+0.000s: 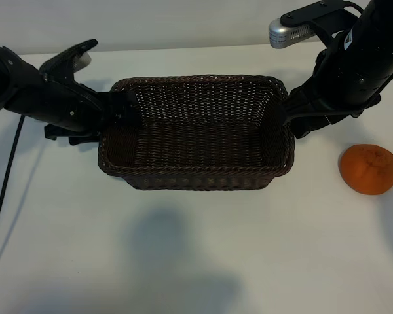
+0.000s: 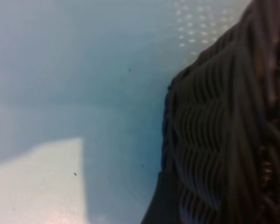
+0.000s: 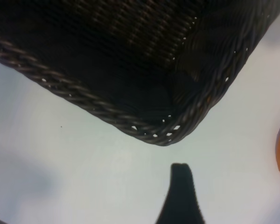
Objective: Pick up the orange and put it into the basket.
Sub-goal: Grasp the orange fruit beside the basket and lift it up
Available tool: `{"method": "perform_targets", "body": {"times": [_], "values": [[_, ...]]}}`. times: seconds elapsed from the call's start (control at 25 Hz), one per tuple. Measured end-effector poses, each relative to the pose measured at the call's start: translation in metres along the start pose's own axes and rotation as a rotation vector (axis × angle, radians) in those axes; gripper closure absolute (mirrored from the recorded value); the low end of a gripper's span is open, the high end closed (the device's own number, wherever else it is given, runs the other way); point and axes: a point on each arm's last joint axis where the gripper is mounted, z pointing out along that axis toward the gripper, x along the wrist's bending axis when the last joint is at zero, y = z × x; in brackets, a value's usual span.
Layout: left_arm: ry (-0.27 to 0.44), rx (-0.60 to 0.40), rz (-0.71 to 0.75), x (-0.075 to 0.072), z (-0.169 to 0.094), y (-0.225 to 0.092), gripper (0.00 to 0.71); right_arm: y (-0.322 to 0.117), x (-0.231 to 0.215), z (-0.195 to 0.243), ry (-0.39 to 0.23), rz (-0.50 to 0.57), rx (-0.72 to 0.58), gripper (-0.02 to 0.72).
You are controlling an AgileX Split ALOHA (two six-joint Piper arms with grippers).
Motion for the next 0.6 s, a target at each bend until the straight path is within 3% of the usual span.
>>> {"method": "perform_targets", "body": {"times": [0.32, 0.6], "values": [[0.052, -0.006, 0.022, -0.003, -0.020, -0.001, 0.055, 0.000, 0.000, 0.000, 0.000, 0.000, 0.004, 0.177], [0.036, -0.025, 0.050, -0.012, -0.043, -0.004, 0.065, -0.001, 0.000, 0.000, 0.000, 0.000, 0.006, 0.177]]}}
